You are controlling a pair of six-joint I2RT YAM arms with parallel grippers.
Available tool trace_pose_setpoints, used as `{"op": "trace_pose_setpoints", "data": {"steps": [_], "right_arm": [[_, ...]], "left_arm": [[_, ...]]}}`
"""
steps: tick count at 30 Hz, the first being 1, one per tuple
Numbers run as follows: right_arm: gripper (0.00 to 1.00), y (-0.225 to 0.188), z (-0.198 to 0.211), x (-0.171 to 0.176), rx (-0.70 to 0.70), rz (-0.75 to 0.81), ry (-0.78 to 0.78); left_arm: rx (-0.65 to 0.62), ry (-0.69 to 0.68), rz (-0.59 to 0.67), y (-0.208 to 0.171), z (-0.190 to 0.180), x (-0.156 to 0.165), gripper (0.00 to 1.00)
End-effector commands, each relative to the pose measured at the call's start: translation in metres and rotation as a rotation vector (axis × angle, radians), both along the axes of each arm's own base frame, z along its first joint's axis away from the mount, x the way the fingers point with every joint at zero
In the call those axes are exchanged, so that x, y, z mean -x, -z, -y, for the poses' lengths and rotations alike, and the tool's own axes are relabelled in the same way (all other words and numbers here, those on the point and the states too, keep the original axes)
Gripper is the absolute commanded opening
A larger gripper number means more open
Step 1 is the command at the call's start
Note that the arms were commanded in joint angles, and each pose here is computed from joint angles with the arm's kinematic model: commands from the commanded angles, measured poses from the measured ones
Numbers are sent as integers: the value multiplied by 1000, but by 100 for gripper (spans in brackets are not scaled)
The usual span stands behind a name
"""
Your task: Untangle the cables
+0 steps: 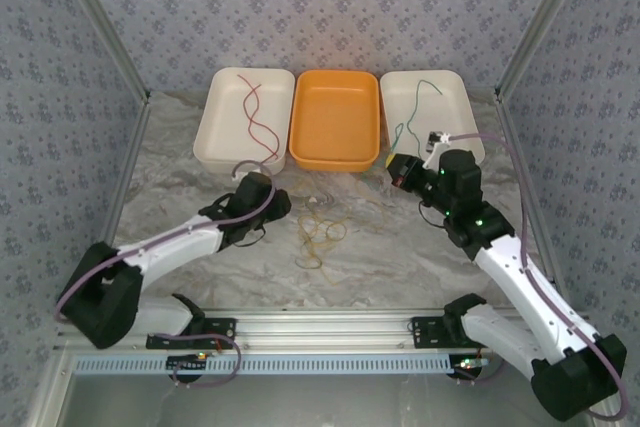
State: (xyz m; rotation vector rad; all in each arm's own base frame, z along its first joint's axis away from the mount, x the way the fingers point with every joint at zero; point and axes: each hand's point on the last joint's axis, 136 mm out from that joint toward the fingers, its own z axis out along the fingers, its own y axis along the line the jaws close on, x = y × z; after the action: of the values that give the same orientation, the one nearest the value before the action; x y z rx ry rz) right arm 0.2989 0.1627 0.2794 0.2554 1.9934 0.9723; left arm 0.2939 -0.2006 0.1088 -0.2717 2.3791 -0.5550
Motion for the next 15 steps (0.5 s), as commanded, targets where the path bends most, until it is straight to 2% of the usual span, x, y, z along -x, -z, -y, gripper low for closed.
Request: {"op": "trace_pose_setpoints", "data": {"steps": [1,3,7,15], "right_arm": [[0,-26,-22,5,-20,64,-126],[0,-29,-29,6,-28,59,-159],[0,-31,-43,9,-36,40,-206],[0,-37,-59,23,-37,26,-277]], "left_arm": [[123,165,199,-78,38,5,62],[203,290,283,-108,64,19,68],[291,481,336,-136,109,42,70],[288,561,343,-127,153,52,70]]}}
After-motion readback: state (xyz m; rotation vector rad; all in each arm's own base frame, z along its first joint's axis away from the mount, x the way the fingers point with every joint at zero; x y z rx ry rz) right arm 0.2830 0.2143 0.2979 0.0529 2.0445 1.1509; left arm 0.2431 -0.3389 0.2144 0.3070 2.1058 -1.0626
